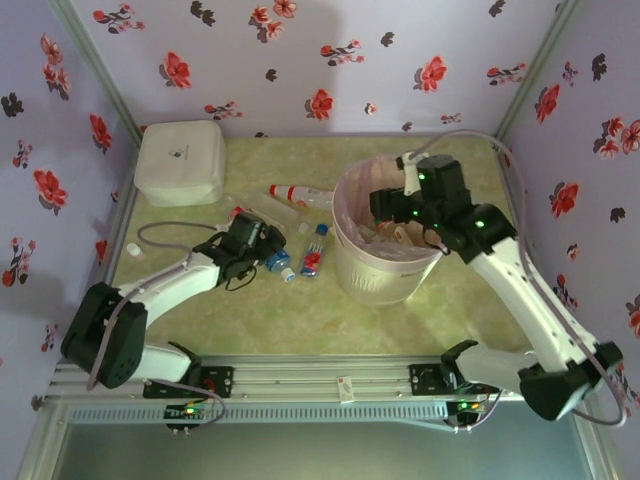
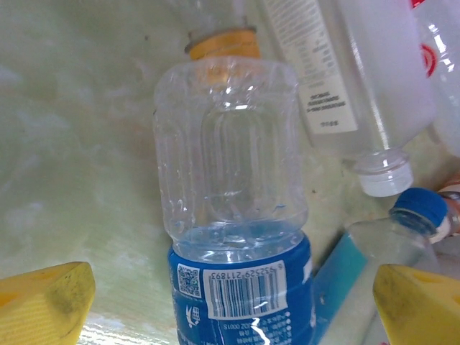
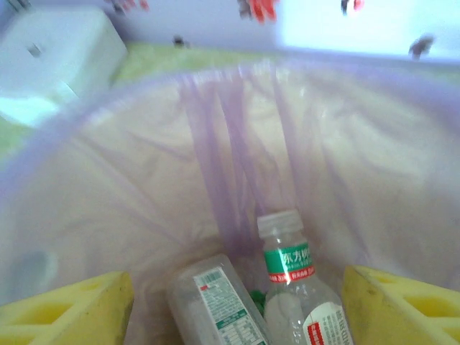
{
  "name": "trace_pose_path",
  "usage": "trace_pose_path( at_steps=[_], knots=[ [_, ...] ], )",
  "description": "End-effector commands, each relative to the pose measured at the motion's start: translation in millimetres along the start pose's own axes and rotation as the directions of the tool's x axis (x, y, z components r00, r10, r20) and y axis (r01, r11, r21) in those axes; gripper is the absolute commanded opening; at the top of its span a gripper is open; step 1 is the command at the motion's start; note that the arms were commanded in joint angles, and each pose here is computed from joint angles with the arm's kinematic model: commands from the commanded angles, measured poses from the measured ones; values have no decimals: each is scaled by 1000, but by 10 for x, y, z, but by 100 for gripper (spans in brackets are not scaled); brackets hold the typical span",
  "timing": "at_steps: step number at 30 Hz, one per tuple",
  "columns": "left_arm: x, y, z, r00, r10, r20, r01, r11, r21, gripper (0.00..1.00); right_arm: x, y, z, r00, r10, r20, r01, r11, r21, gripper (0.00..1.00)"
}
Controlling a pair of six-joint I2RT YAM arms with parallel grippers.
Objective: Put the plastic bottles in the bin
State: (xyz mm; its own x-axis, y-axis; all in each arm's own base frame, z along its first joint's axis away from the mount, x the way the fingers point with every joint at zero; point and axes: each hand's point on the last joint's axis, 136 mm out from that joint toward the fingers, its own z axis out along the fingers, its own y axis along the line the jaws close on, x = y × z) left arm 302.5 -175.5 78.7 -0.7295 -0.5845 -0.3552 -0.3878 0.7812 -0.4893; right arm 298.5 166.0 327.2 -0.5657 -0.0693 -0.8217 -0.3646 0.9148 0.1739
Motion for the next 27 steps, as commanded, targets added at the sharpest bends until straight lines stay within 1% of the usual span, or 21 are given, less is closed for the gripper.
trace_pose_path(
  at_steps=[1, 4, 7, 10, 14, 21, 24, 27],
  knots=[
    [49, -97, 41, 1000, -21, -16, 21, 1000, 10, 100, -243, -5, -341, 996, 7, 94, -8, 1000, 8, 77],
    [131, -83, 73, 999, -24, -31, 24, 1000, -2, 99, -329, -59, -531, 991, -7, 131, 2, 999, 37, 77],
    [217, -59, 122, 999, -19, -44, 18, 1000, -6, 98, -351, -99, -608, 989, -14, 144, 6, 998, 56, 77],
    [256, -23, 181, 998, -30, -50, 29, 999, -15, 90, -352, -92, -591, 989, -11, 146, 4, 999, 50, 77],
    [255, -52, 207, 998, -31, -49, 31, 999, -7, 83, -364, -61, -544, 990, -5, 140, 0, 999, 34, 77],
    [295, -33, 294, 998, -15, -60, 14, 1000, -17, 75, -350, -36, -515, 991, 7, 136, -9, 1000, 16, 77],
    [318, 4, 333, 998, -19, -64, 17, 999, -28, 64, -350, -41, -532, 991, 5, 134, -7, 1000, 20, 77],
    [300, -5, 298, 998, -9, -58, 8, 1000, -21, 58, -380, -38, -591, 990, 0, 140, -3, 1000, 21, 77]
  ],
)
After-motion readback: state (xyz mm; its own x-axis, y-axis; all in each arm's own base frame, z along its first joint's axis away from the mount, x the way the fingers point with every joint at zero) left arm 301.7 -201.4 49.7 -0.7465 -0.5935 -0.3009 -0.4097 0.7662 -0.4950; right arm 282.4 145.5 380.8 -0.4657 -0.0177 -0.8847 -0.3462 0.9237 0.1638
